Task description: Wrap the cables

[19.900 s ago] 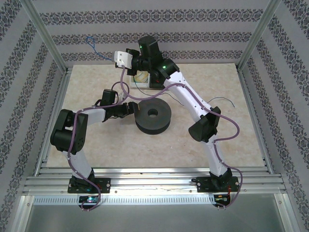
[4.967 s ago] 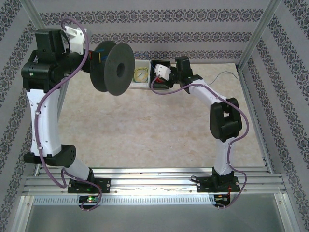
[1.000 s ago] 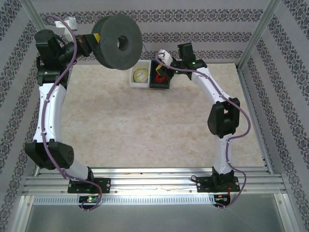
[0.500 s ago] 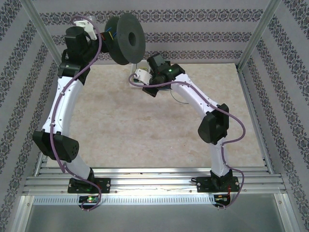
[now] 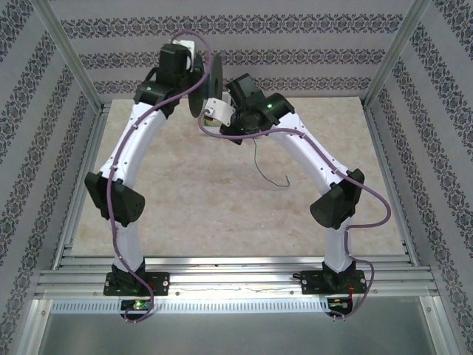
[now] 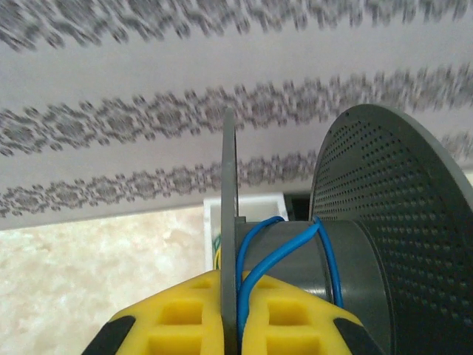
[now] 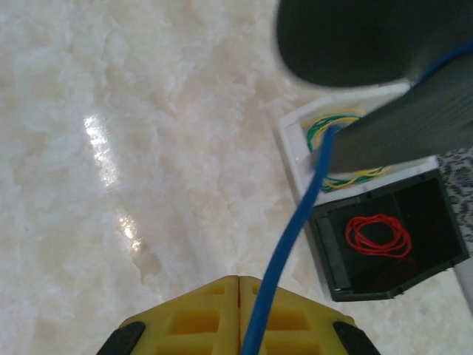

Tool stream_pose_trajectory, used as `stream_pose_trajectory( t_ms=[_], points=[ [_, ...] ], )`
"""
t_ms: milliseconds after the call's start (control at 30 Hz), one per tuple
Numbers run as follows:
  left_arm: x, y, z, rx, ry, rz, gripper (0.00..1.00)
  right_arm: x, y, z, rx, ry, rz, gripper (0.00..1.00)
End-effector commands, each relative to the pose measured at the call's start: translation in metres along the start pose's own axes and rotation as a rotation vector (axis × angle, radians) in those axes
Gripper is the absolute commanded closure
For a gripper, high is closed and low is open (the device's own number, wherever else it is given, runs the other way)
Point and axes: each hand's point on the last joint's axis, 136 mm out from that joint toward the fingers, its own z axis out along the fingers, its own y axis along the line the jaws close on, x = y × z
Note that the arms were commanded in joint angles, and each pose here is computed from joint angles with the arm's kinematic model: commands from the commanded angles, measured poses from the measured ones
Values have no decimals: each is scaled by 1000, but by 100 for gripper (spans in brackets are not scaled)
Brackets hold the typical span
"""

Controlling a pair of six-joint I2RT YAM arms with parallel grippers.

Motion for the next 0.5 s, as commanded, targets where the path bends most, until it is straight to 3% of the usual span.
stream_pose_trajectory(
  t_ms=[0,233,467],
  points=[
    [7,-3,-1,-58,43,132,100,-32,-24,-50,136,-105,-50,100],
    [47,-26,4,15,173,261,100,-32,-85,-76,308,-142,-3,100],
    [72,-41,-16,154,255,395,100,-3,-136,-72,344,-146,87,98]
  ],
)
